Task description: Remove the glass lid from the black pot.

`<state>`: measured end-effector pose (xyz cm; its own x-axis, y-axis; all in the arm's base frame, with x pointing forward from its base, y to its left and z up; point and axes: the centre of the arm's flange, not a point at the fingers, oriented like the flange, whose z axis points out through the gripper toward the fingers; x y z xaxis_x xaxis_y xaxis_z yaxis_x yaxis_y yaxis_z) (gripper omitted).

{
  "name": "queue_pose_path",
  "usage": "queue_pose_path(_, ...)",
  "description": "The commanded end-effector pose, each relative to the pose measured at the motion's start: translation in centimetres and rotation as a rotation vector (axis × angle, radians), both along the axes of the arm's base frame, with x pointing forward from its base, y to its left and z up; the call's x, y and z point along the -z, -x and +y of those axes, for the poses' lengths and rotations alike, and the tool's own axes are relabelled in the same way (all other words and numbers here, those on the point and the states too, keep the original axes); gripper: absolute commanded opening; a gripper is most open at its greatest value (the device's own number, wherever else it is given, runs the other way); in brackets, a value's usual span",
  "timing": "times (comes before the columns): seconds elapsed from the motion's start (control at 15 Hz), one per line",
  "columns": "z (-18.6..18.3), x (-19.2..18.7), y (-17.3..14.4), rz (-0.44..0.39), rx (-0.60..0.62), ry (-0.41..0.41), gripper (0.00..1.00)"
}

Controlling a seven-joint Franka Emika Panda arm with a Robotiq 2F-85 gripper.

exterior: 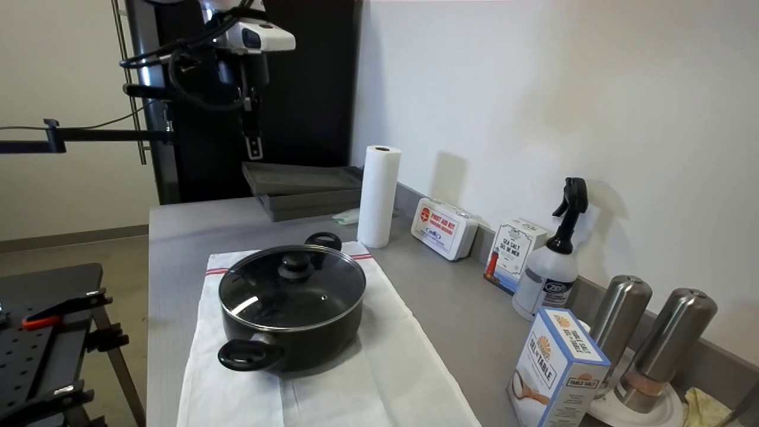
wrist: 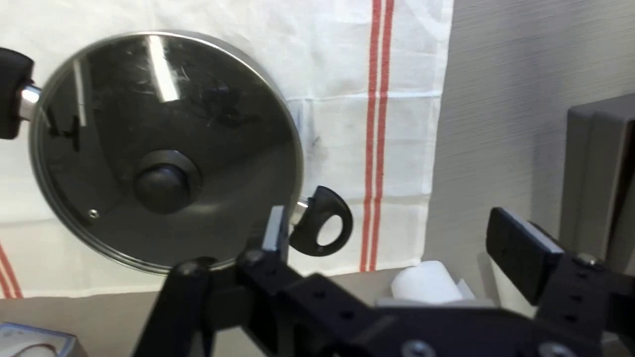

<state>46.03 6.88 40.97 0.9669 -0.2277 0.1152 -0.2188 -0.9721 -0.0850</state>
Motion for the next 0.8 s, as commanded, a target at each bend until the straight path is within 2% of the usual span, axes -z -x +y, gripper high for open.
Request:
queue_pose_path(0.0, -2.7, 1.8, -0.8, 0.076, 0.129, 0.037, 1.00)
queue_pose_path(0.4, -8.0, 6.1, -2.0, 0.186, 0.314, 0.025, 1.00)
queue_pose_path(0.73, -11.2, 9.8, -3.0, 0.243, 0.423, 0.010, 1.00)
